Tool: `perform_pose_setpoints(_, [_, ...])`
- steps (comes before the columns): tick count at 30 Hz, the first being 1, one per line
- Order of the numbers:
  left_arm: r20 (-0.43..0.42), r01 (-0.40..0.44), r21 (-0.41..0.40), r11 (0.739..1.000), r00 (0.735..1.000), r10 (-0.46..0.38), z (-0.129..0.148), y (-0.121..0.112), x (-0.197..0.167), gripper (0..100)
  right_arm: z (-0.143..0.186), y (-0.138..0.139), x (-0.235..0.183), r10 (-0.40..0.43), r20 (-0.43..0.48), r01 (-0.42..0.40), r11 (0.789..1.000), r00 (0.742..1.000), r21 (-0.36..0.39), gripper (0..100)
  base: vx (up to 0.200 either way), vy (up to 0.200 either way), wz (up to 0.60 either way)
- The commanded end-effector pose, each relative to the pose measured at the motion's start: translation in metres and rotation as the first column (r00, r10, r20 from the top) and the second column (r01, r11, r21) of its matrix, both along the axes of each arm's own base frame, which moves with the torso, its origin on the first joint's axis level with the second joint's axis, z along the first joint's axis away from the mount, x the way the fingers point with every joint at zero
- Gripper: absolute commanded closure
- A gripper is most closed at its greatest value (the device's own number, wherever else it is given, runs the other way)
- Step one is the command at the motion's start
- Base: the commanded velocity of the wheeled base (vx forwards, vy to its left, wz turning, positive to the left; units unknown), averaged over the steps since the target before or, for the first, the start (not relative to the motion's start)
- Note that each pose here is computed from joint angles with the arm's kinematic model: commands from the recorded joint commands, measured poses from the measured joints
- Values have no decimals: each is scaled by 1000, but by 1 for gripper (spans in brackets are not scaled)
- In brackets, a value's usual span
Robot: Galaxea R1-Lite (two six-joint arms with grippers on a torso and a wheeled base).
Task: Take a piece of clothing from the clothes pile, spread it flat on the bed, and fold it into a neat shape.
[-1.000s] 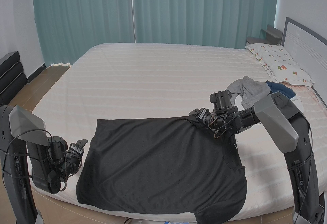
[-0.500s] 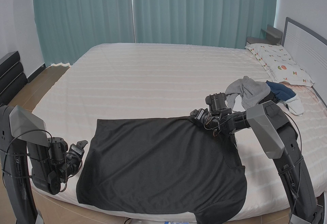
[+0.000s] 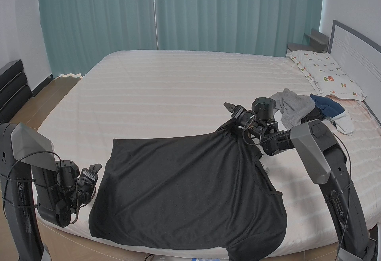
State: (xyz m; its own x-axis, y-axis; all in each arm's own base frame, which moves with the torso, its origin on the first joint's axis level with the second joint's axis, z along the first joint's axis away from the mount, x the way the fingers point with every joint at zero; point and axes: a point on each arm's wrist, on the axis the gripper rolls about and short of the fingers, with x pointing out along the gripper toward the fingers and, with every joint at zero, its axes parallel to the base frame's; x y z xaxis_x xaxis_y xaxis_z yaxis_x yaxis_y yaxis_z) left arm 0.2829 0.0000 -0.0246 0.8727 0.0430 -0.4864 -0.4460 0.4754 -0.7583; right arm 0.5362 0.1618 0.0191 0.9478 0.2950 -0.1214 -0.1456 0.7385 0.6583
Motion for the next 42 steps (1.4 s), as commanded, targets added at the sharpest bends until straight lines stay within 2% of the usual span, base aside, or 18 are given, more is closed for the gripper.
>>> perform_pose_setpoints(1, [10,-1,3,1000,1000,1,-1,-1,1,0,-11,-33,8,-45,-69,42,998,997,-41,0,0,0,0])
perform_pose_setpoints(6, [10,-1,3,1000,1000,1,-1,-1,1,0,-18,-38,9,-58,-81,54,998,995,-42,0,0,0,0])
perform_pose_setpoints(13, [8,0,5,1000,1000,0,-1,-1,1,0,-7,-39,9,-73,-72,70,997,995,-40,0,0,0,0])
perform_pose_setpoints(17, [8,0,5,1000,1000,0,-1,-1,1,0,4,-52,9,-98,-91,94,995,991,-46,0,0,0,0])
perform_pose_setpoints(20, [8,2,4,1000,1000,-3,-1,-2,1,0,-3,-64,3,-104,-144,97,994,984,-56,0,0,0,0])
perform_pose_setpoints(22, [8,2,4,1000,1000,-3,-1,-2,1,0,-7,-67,-2,-95,-172,86,994,980,-60,0,0,0,0])
perform_pose_setpoints(25, [8,2,4,1000,1000,-3,-1,-2,1,0,-21,-71,-15,-16,-246,4,999,969,-47,0,0,0,0])
perform_pose_setpoints(28, [8,3,5,1000,1000,-3,-1,-2,1,0,-29,-70,-23,36,-252,-46,998,967,-34,0,0,0,0])
perform_pose_setpoints(38, [7,3,6,1000,1000,-3,-1,-2,0,0,-38,-60,-26,63,-250,-74,997,966,-32,0,0,0,0])
perform_pose_setpoints(39, [8,3,6,1000,1000,-3,-1,-2,1,0,-41,-60,-26,65,-255,-75,997,965,-32,100,0,0,0])
perform_pose_setpoints(42, [8,3,6,1000,1000,-3,-1,-2,1,0,-41,-58,-28,69,-261,-79,996,963,-31,100,0,0,0])
